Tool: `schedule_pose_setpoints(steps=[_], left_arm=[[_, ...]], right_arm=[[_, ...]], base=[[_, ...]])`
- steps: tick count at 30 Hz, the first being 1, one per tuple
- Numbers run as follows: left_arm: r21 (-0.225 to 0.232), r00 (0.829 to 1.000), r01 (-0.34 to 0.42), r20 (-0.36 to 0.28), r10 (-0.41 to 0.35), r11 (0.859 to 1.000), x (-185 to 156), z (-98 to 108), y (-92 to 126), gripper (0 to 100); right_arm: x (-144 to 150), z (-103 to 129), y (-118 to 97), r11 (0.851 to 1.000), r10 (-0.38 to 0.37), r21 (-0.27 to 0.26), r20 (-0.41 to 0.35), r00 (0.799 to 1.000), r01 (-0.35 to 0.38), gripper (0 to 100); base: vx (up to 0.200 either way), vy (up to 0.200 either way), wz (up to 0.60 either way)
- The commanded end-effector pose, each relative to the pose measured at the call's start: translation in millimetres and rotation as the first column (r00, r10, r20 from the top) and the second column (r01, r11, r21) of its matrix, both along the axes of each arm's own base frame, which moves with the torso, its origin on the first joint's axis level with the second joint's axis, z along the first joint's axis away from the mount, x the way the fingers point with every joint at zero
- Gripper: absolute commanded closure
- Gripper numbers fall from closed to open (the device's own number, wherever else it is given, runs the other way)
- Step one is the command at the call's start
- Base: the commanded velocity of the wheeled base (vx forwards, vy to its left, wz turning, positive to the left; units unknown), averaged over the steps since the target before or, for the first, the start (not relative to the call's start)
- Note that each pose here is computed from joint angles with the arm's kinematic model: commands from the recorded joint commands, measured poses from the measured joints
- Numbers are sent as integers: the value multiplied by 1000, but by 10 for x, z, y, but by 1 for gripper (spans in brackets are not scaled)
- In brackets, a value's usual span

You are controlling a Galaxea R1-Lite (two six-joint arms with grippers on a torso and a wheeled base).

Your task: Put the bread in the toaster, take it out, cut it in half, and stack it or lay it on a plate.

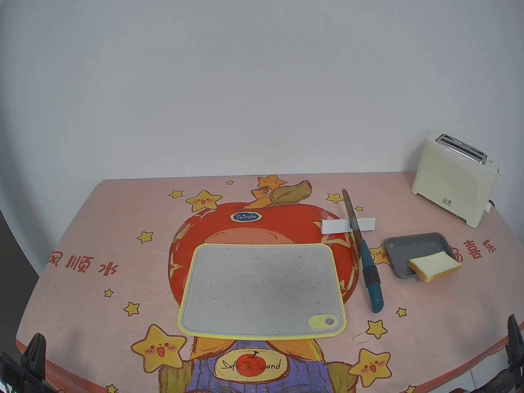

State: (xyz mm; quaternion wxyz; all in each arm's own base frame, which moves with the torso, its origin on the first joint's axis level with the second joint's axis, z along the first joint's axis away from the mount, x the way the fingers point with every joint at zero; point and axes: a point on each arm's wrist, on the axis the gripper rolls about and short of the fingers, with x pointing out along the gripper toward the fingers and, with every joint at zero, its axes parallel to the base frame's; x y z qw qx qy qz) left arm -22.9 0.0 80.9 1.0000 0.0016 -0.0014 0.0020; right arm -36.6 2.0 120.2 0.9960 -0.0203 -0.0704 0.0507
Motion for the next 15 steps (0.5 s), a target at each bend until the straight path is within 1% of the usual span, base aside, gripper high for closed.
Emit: schedule_pose_setpoints(steps=[1, 5, 8, 9, 10, 11, 12, 13, 14, 15], left_arm=[[0, 1000, -1, -10, 1, 1000, 8, -50, 0, 100], [0, 1000, -1, -10, 1, 1000, 8, -50, 0, 100], [0, 1000, -1, -10, 1, 1000, 8, -50, 0, 100], [0, 1000, -1, -10, 1, 1000, 8, -50, 0, 100], [0, 1000, -1, -10, 1, 1000, 8, -50, 0, 100], [0, 1000, -1, -10, 1, 1000, 8, -50, 0, 100], [0, 1000, -1, -10, 1, 1000, 8, -50, 0, 100], [0, 1000, -1, -10, 1, 1000, 8, -50, 0, 100], [0, 1000, -1, -10, 1, 1000, 8, -50, 0, 100], [0, 1000, -1, -10, 1, 1000, 8, -50, 0, 100]], right_arm=[[61, -96, -2, 999, 26, 21, -82, 996, -25, 0], [58, -84, -2, 999, 33, 36, -92, 995, -30, 0], [58, -43, -3, 998, 52, 42, -91, 994, -48, 0], [70, -41, -4, 996, 75, 55, -105, 992, -70, 0], [85, -42, -4, 993, 89, 81, -121, 989, -80, 0], [85, -42, -4, 993, 89, 81, -121, 989, -80, 0], [111, -40, -4, 981, 114, 174, -152, 982, -87, 0], [123, -24, -3, 968, 126, 234, -165, 978, -85, 0], [141, -10, -2, 951, 138, 298, -181, 974, -79, 0], [157, 6, -2, 936, 150, 344, -196, 969, -76, 0]], base=[[0, 0, 0], [0, 0, 0], [0, 0, 0], [0, 0, 0], [0, 0, 0], [0, 0, 0], [0, 0, 0], [0, 0, 0], [0, 0, 0], [0, 0, 0]])
